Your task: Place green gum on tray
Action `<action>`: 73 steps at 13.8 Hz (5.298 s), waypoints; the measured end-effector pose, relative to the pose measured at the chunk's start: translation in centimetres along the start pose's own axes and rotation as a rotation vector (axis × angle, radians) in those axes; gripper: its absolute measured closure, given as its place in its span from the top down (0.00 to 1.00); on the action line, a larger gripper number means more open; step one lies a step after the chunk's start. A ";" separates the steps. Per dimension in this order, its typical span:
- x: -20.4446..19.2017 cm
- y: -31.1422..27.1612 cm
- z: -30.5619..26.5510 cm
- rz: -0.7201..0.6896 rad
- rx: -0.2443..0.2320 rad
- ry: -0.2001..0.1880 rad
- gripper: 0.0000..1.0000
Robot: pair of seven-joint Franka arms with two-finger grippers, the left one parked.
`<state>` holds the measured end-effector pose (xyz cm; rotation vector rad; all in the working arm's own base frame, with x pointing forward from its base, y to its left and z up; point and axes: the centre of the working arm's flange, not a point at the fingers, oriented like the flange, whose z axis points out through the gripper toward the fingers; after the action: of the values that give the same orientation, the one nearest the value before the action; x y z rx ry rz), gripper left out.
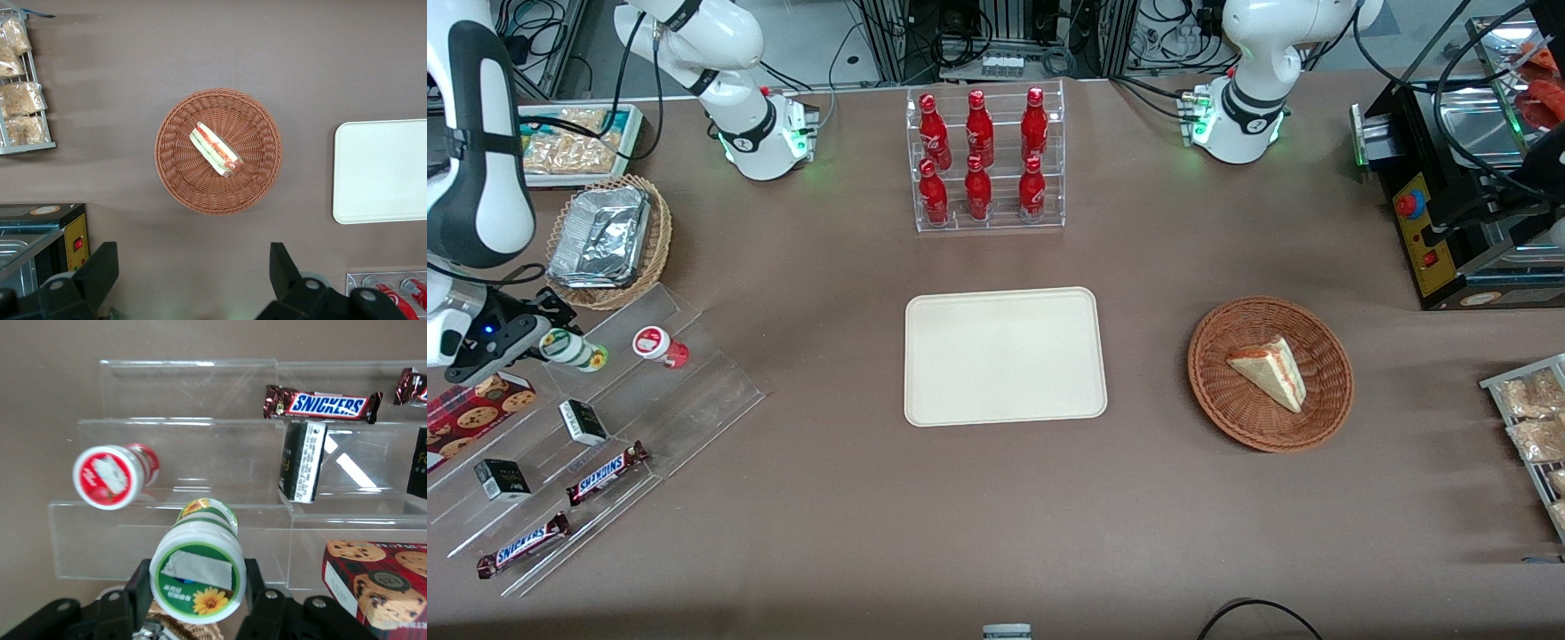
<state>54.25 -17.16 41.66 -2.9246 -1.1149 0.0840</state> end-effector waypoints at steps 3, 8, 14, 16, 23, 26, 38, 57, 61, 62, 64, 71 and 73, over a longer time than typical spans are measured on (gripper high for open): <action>3.7 -2.2 -2.9 0.026 0.004 -0.007 0.59; 12.4 -10.0 -3.1 0.125 0.013 -0.035 0.59; 22.1 -22.0 0.1 0.311 0.089 -0.051 0.59; 24.8 -24.9 1.7 0.361 0.105 -0.047 0.59; 33.6 -36.6 5.8 0.523 0.072 0.003 0.59; 36.5 -41.1 8.1 0.578 0.064 0.037 0.59; 42.7 -50.4 15.7 0.697 0.015 0.079 0.59; 42.3 -48.0 10.5 0.577 -0.049 0.078 1.00; 40.0 -42.8 5.3 0.514 -0.053 0.020 1.00; 39.3 -41.0 4.4 0.495 -0.053 0.001 1.00; 37.7 -37.3 2.7 0.482 -0.047 -0.026 1.00; 31.3 -26.2 -2.6 0.510 -0.004 -0.082 1.00; 28.1 -22.2 -3.4 0.577 0.009 -0.085 1.00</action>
<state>60.58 18.15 44.35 -3.1521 -0.2390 0.2146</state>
